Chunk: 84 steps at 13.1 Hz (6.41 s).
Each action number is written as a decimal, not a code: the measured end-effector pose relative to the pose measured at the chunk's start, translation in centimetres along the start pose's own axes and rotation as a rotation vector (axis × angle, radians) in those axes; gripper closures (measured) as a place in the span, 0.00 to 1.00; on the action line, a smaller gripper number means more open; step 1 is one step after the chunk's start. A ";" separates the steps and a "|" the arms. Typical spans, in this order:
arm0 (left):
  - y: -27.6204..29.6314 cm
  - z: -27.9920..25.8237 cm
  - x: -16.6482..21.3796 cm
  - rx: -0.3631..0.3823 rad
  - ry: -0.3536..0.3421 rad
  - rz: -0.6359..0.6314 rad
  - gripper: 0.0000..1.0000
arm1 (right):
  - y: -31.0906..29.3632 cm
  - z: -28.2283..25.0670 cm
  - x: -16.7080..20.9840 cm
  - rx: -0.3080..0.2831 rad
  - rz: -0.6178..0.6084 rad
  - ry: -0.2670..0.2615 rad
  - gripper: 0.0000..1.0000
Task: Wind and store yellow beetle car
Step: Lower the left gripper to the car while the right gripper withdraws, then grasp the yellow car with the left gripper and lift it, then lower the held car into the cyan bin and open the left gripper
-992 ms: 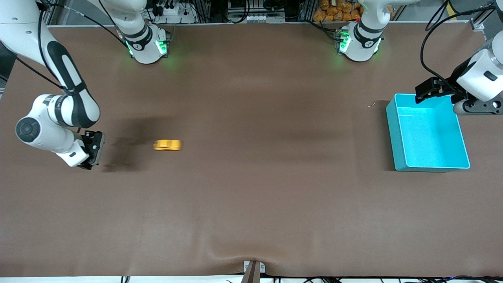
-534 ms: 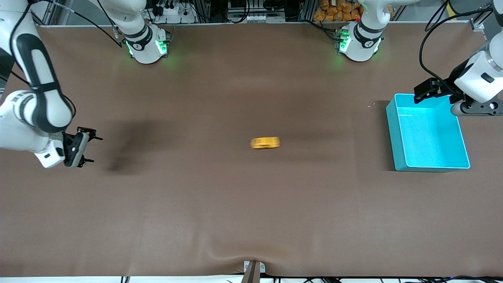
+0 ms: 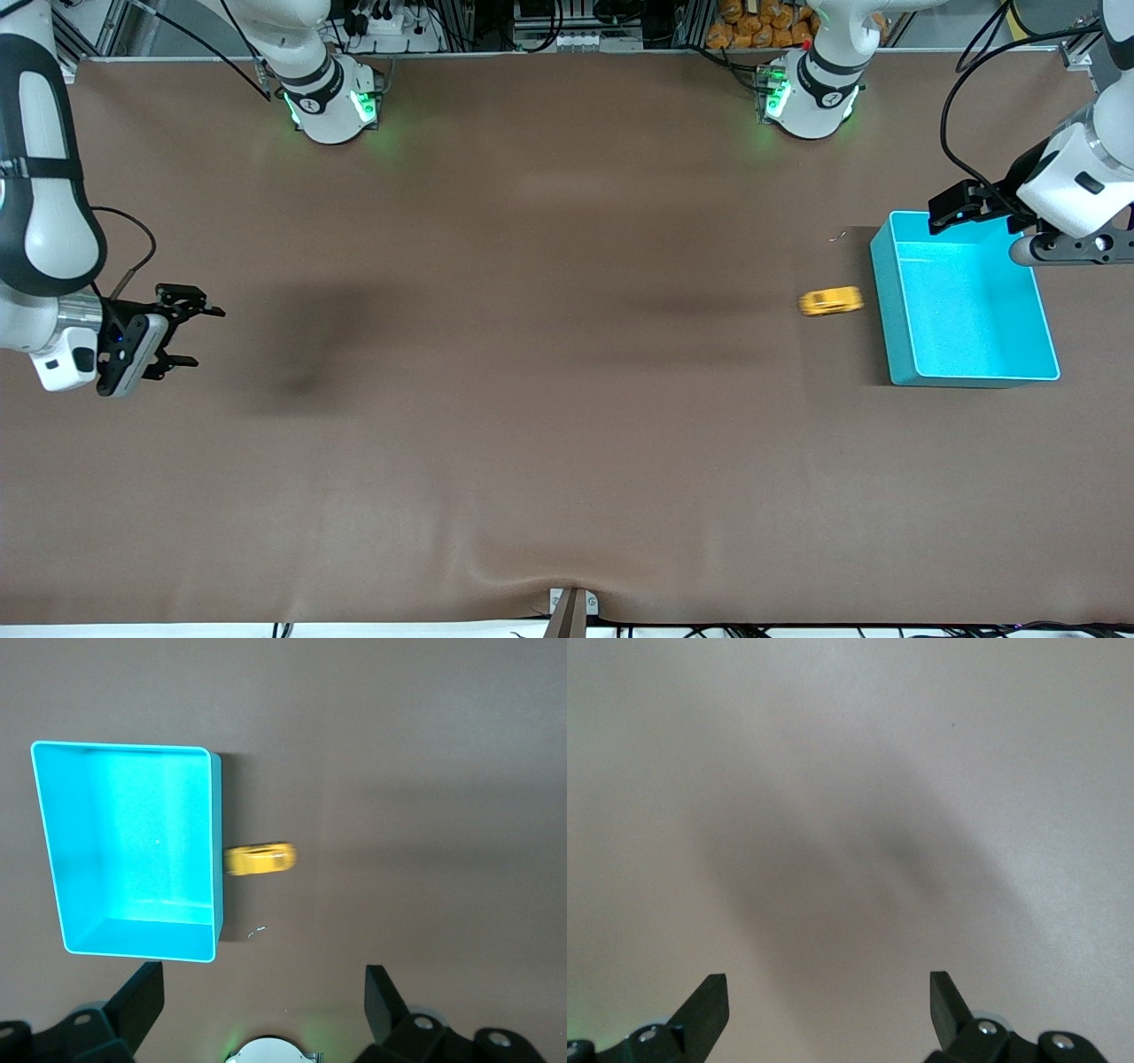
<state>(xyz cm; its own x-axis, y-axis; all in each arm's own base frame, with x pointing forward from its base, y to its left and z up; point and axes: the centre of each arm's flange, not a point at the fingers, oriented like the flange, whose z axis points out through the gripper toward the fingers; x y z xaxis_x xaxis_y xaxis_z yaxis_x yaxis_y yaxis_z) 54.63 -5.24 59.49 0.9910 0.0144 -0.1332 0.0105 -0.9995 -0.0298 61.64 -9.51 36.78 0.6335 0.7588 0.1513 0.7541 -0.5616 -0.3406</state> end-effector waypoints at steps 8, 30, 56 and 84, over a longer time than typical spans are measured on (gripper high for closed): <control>0.6 12.8 2.3 0.011 -0.033 -0.580 0.00 | -5.8 -9.6 9.1 -0.102 0.217 -0.017 0.00; -4.7 40.1 -0.9 -0.031 -0.048 -1.472 0.00 | -16.7 -19.3 14.2 -0.323 0.834 0.008 0.00; -4.5 24.2 -0.3 0.055 -0.054 -1.032 0.54 | -17.0 -19.6 8.0 -0.424 0.914 0.076 0.00; -21.6 40.4 1.0 0.063 -0.045 -0.183 0.54 | -16.4 -18.5 7.4 -0.414 0.847 0.030 0.00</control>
<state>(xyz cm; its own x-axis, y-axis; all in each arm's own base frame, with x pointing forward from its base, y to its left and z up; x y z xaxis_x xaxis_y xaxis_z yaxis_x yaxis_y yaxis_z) 49.98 17.52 19.93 0.9663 0.1987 -0.1635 0.1806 -0.9763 -0.1196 57.12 -0.81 60.70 0.9988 0.0391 0.0299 0.0389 -0.9992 0.0074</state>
